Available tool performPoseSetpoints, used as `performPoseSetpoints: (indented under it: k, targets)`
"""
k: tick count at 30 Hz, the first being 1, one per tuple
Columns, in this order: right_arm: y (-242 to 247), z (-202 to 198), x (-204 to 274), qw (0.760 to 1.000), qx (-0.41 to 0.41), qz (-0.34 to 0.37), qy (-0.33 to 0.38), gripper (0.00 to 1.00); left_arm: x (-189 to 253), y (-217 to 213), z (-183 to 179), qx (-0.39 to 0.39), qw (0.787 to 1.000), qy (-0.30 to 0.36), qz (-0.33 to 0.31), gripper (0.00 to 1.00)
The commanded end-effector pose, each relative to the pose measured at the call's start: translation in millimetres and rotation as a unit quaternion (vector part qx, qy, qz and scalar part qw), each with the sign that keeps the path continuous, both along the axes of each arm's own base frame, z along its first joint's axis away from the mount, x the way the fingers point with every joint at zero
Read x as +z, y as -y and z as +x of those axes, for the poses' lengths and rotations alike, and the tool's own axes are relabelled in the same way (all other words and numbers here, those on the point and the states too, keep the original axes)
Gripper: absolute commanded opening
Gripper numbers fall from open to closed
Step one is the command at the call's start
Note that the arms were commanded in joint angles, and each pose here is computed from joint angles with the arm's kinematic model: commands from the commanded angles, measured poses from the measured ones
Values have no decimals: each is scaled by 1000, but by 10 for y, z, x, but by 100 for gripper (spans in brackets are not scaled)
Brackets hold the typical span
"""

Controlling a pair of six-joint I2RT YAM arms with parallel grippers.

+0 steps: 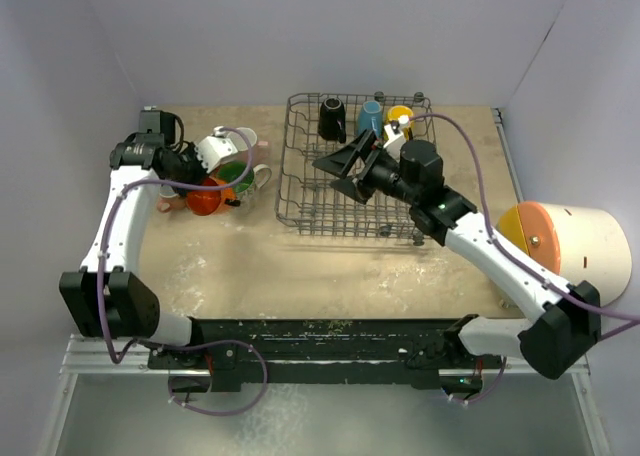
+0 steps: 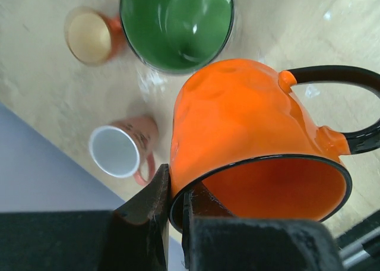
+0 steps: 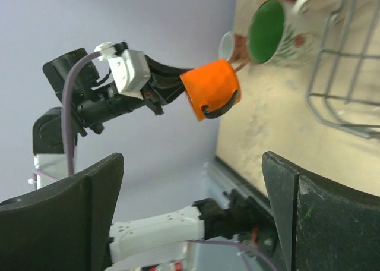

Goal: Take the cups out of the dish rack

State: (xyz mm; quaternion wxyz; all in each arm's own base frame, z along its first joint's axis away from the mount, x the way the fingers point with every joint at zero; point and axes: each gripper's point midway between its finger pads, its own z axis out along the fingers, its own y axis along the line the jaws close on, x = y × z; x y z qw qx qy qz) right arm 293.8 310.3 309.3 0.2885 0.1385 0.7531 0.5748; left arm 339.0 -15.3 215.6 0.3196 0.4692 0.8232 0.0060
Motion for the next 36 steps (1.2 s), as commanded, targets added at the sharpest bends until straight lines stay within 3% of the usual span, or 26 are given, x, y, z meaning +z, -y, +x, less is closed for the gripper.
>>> performPoseSetpoints:
  k: [1, 6, 15, 25, 29, 31, 33, 34, 36]
  targets:
    - [450, -22, -211, 987, -49, -153, 9, 100, -150, -331, 12, 93, 994, -53, 23, 0]
    - [638, -38, -209, 979, -77, -191, 8, 100, -538, -478, 57, 141, 983, -116, 33, 0]
    - [769, -81, -202, 974, -100, -201, 8, 100, -1154, -705, 150, 168, 969, -167, 72, 0]
    - [862, 13, -244, 963, -120, -241, 8, 100, -1341, -805, 221, 171, 964, -180, 94, 0]
    - [956, 155, -280, 948, -140, -287, 9, 100, -1270, -804, 265, 178, 965, -169, 89, 26]
    - [1002, 262, -284, 936, -150, -317, 12, 100, -1177, -762, 283, 175, 969, -158, 77, 47]
    - [1052, 406, -293, 923, -159, -349, 15, 100, -1047, -694, 289, 169, 973, -147, 58, 55]
    - [1064, 495, -318, 917, -161, -365, 15, 100, -978, -658, 287, 165, 974, -144, 49, 67]
    - [1074, 691, -375, 906, -160, -391, 15, 100, -831, -577, 268, 161, 977, -136, 27, 72]
